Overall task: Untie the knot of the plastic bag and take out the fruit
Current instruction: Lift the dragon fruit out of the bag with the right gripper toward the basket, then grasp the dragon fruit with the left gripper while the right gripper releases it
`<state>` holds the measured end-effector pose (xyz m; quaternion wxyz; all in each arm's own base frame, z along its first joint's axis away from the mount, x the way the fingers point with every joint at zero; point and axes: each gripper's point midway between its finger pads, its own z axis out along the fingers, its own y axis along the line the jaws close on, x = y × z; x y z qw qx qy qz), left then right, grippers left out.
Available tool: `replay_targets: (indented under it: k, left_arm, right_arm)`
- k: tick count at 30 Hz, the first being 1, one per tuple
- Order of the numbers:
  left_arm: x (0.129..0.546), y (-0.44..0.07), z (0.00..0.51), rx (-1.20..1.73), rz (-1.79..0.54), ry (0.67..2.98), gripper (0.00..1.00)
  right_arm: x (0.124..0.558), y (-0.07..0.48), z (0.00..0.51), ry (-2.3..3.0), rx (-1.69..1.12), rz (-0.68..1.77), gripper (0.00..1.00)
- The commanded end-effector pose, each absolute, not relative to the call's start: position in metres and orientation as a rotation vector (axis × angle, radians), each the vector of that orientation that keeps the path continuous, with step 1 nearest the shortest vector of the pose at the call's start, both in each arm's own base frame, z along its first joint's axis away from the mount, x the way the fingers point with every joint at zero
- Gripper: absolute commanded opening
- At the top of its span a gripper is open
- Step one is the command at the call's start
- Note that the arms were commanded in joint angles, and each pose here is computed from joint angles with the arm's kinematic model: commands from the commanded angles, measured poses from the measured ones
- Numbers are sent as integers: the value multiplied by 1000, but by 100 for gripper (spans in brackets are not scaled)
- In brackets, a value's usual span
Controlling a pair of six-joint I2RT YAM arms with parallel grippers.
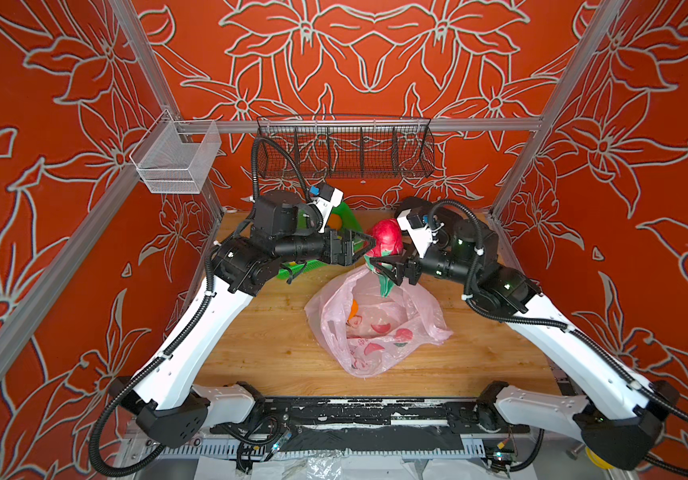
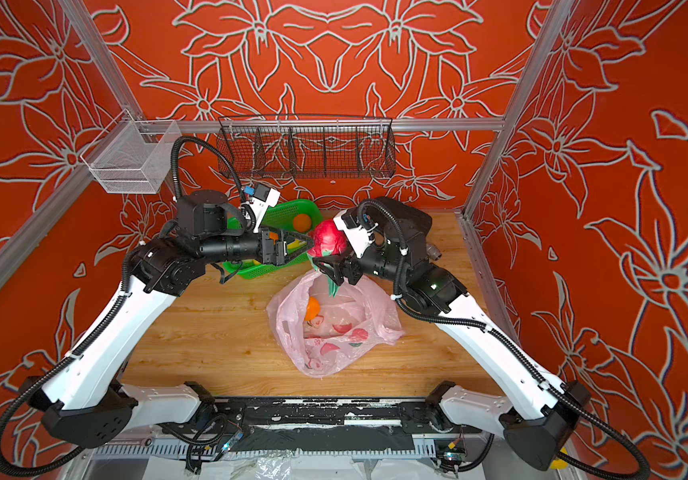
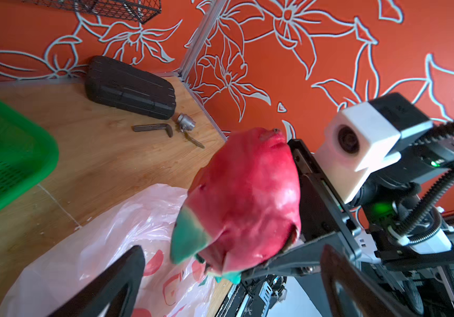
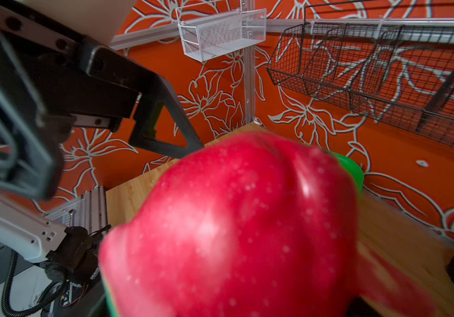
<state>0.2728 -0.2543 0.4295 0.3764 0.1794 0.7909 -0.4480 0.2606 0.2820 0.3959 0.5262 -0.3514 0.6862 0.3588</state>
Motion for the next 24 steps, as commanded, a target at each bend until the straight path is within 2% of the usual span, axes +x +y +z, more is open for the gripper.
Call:
replay_targets:
  k: [1, 8, 13, 16, 21, 22, 24]
  left_arm:
    - [274, -264, 431, 524, -1174, 1986, 98]
    - [281, -283, 424, 605, -1188, 1967, 98]
    - [274, -298, 412, 696, -1237, 1985, 98]
    - [273, -297, 409, 687, -1235, 1985, 88]
    - [274, -294, 408, 676, -1210, 1981, 65]
    - [274, -293, 408, 671, -1204, 1984, 62]
    - [276, -290, 409, 653, -1184, 1985, 55]
  right_arm:
    - [246, 291, 434, 1484, -926, 928, 57]
    - [244, 301, 438, 1467, -940, 1006, 57]
    - [251, 299, 440, 1468, -911, 974, 57]
    - [256, 297, 441, 1469, -888, 946, 58]
    - [258, 297, 438, 1484, -882, 945, 60]
    - [257, 297, 438, 1482, -884, 948, 62]
    - [255, 297, 438, 1483, -885, 961, 75]
